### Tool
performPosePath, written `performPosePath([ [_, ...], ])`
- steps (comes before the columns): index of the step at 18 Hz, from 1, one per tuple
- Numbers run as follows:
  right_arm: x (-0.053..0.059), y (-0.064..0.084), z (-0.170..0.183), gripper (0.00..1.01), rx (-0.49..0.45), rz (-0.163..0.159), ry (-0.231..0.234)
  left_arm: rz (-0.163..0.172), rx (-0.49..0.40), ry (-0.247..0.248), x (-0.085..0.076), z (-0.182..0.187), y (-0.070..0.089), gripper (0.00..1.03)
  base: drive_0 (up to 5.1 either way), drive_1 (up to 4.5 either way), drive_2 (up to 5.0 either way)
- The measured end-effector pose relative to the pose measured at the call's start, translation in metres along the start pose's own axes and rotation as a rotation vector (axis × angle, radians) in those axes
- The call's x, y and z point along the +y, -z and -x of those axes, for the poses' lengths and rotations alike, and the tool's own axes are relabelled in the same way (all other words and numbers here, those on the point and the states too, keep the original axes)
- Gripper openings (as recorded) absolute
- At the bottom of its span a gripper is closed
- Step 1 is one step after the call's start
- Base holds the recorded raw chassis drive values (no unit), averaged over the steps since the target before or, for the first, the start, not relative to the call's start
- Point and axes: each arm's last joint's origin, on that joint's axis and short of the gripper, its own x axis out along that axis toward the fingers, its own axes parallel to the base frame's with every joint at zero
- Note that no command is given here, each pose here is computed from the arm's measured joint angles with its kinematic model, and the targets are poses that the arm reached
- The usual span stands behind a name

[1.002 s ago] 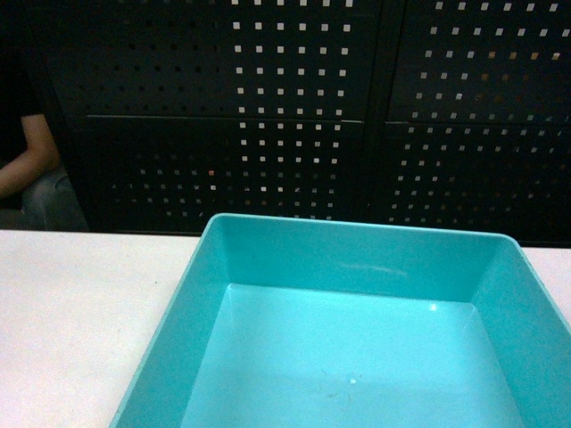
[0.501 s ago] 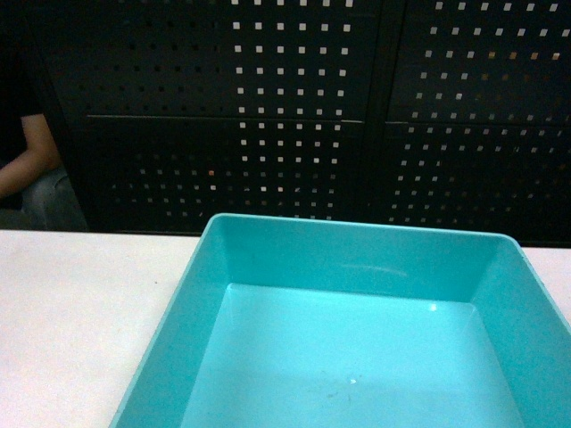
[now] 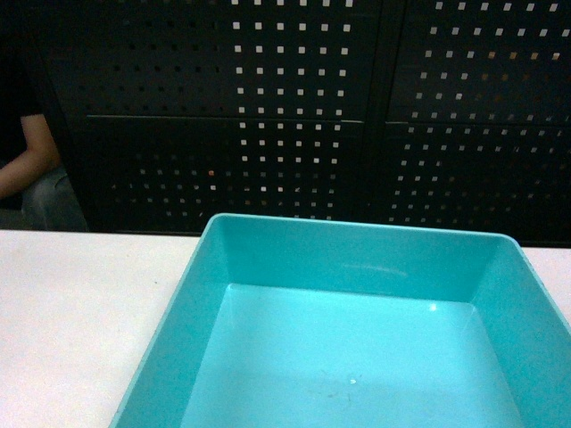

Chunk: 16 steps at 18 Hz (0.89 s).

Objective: Stack blue boxes stably on right

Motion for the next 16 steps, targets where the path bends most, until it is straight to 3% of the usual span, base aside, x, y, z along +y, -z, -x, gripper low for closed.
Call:
performPosePath([
  [6,0.000,0.000,0.000,0.98,0.000,0.000,0.000,0.000,0.000,0.000,0.000,0.000,0.000,0.98,0.0,0.00,0.0],
  [8,0.000,0.000,0.000,0.98,0.000,0.000,-0.002,-0.004,0.014,-0.017,-0.008,0.000,0.001,0.98,0.0,0.00,0.0],
  [9,-0.003,-0.001,0.000,0.98,-0.009,0.002,-0.028,-0.022,0.008,0.022,-0.018,0.000,0.000,0.98,0.0,0.00,0.0],
  [10,-0.011,-0.004,0.000,0.98,-0.042,0.013,-0.005,-0.049,0.019,0.064,-0.027,-0.002,0.001,0.98,0.0,0.00,0.0],
  [12,-0.023,-0.006,-0.010,0.98,-0.041,0.023,-0.022,-0.074,0.005,0.075,-0.034,-0.015,-0.003,0.98,0.0,0.00,0.0],
  [13,-0.026,-0.007,-0.018,0.98,-0.040,0.022,-0.034,-0.088,-0.002,0.085,-0.034,-0.026,-0.010,0.98,0.0,0.00,0.0],
  [15,-0.022,-0.008,-0.041,0.98,0.011,0.008,-0.105,-0.120,0.006,0.119,-0.037,-0.055,-0.038,0.98,0.0,0.00,0.0],
  [16,-0.020,-0.018,-0.057,0.98,0.028,0.008,-0.138,-0.127,0.007,0.146,-0.042,-0.072,-0.049,0.98,0.0,0.00,0.0],
])
